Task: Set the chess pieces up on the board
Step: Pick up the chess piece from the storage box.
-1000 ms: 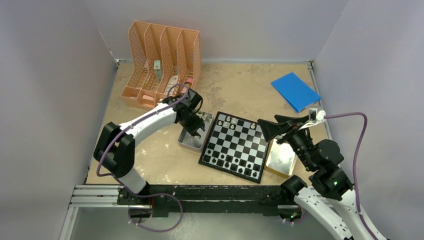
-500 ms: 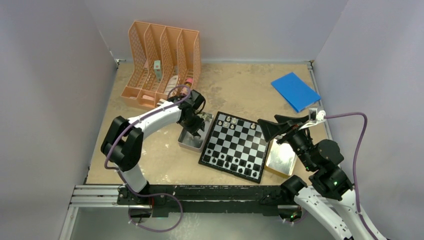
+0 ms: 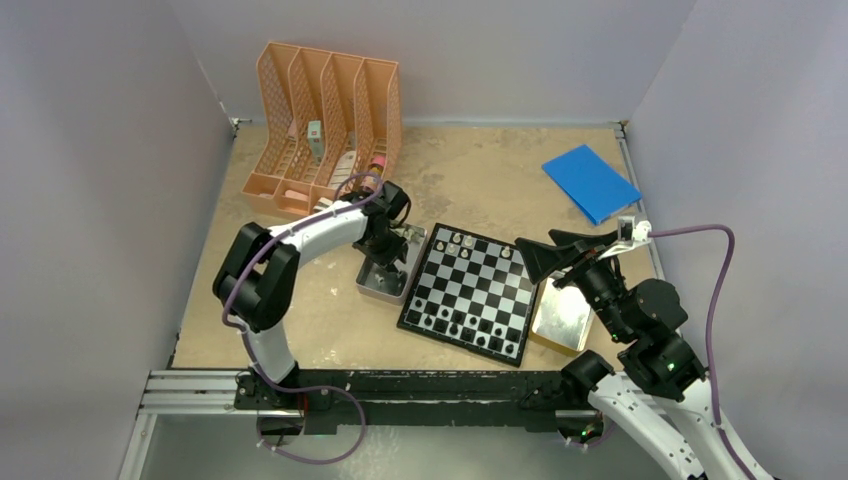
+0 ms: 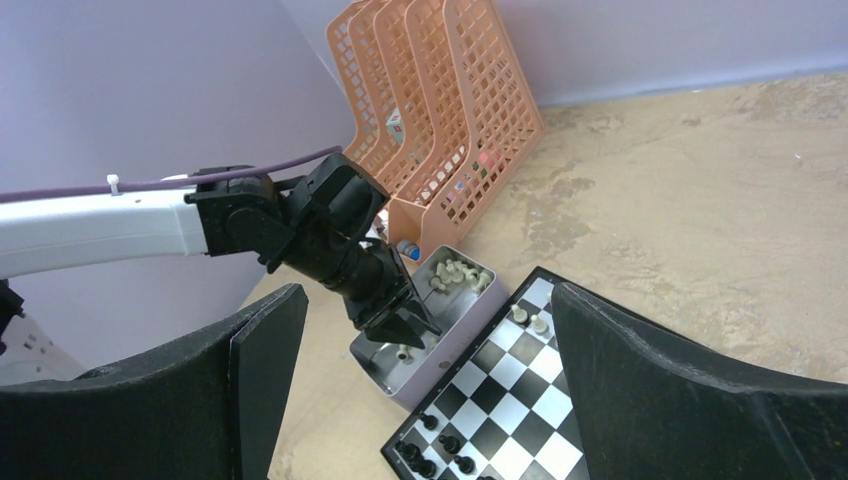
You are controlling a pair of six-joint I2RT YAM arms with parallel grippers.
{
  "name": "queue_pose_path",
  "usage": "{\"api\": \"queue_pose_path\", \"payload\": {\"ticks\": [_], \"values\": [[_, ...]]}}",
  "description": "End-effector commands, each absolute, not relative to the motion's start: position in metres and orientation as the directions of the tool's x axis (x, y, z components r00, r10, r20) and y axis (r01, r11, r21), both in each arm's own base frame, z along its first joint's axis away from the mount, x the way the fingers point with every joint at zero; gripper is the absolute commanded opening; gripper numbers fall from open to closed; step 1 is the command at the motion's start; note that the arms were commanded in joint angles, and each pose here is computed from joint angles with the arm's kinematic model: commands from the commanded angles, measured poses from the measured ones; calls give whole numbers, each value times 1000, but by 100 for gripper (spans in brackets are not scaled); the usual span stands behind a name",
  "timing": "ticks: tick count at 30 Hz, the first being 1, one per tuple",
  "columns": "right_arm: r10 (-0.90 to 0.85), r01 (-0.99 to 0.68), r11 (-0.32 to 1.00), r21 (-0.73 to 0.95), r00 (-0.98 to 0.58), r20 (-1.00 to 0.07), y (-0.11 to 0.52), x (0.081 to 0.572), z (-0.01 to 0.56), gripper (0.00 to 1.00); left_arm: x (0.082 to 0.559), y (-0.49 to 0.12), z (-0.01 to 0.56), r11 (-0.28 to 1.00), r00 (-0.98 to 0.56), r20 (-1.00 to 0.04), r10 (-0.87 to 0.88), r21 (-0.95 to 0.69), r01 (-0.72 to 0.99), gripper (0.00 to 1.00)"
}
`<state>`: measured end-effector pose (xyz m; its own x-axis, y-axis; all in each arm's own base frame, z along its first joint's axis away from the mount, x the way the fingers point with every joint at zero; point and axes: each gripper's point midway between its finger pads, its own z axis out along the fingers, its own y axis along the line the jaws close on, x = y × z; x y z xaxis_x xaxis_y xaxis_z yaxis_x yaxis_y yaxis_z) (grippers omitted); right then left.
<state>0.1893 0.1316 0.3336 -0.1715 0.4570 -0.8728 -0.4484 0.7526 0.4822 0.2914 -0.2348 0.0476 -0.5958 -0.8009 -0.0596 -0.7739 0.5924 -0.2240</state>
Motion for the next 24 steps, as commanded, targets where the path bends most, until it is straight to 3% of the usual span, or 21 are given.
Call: {"api": "queue_pose_path", "payload": {"ticks": [1,14,24], "values": [[486,-484,734,476,-116,-866,130,186,357,95,303,-238,51,574,-579,-61,-813,-245,-781,29],[486,-481,735,478,-118,-866,130,186,357,95,294,-237,27,563,-568,-26,-823,-173,-808,30],[485,-480,735,479,-121,-866,131,187,356,95,296,-238,28,577,-583,-32,-812,-186,-795,19]]}}
